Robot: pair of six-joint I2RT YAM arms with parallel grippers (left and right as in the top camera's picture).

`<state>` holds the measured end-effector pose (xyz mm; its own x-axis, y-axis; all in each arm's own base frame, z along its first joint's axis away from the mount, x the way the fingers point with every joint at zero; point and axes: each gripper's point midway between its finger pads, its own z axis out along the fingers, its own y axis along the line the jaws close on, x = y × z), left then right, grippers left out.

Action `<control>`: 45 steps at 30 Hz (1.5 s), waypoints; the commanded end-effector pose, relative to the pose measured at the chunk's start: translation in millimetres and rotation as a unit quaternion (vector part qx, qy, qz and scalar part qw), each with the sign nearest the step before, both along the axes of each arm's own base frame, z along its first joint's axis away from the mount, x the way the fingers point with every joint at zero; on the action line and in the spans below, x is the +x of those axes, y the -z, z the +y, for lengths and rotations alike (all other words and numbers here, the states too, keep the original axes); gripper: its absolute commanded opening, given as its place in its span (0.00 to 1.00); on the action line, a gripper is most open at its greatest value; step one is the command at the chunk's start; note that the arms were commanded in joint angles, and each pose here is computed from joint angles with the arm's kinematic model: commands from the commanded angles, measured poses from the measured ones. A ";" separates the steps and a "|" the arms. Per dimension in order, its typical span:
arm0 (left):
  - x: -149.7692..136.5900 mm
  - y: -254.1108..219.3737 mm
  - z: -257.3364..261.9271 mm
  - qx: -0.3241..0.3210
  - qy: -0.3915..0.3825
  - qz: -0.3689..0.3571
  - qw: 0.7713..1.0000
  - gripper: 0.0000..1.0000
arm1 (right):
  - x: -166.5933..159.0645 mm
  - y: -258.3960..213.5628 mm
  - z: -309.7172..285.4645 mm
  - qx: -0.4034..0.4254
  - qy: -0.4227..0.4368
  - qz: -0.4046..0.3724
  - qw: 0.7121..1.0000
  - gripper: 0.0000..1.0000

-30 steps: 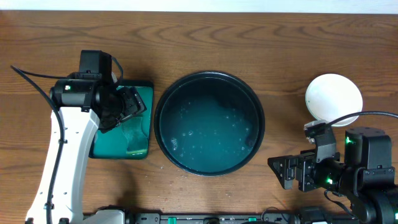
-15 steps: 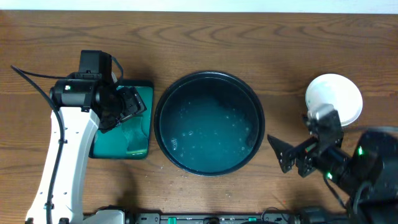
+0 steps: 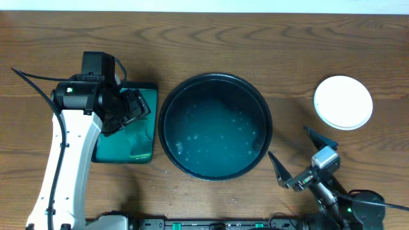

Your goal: Clean dirty plates on tray and stack at the side

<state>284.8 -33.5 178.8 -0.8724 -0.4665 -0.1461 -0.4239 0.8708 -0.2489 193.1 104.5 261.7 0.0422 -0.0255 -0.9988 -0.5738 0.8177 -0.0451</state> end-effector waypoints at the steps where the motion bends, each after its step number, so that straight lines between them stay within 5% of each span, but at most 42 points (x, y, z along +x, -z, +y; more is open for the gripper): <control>1: -1.5 -2.9 2.0 0.002 -0.007 -0.003 1.000 0.81 | 4.6 17.1 3.7 0.037 -0.010 0.009 0.999 0.99; 14: -1.5 -2.9 2.0 0.002 -0.007 -0.003 1.000 0.81 | 28.5 61.8 -9.5 0.044 0.039 -0.019 0.998 0.99; 23: -1.5 -2.9 2.0 0.002 -0.007 -0.003 1.000 0.81 | 39.1 99.3 -31.1 0.033 0.103 0.058 0.992 0.99; 33: -1.4 -3.0 2.0 0.002 -0.007 -0.003 1.000 0.81 | 49.2 100.4 -66.2 0.005 0.195 0.044 0.980 0.99; 38: -1.4 -3.0 2.0 0.002 -0.007 -0.003 1.000 0.81 | 52.0 103.1 -84.7 -0.108 0.241 0.005 0.965 0.99; 45: -1.4 -3.0 2.0 0.002 -0.007 -0.003 1.000 0.81 | 52.9 104.7 -96.7 -0.082 0.275 0.021 0.958 0.99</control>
<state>284.8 -33.5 178.8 -0.8724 -0.4665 -0.1461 -0.4239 0.8708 -0.2489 245.3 21.1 158.6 -0.0454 -0.1794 -0.9827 -0.1334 0.9760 -0.1720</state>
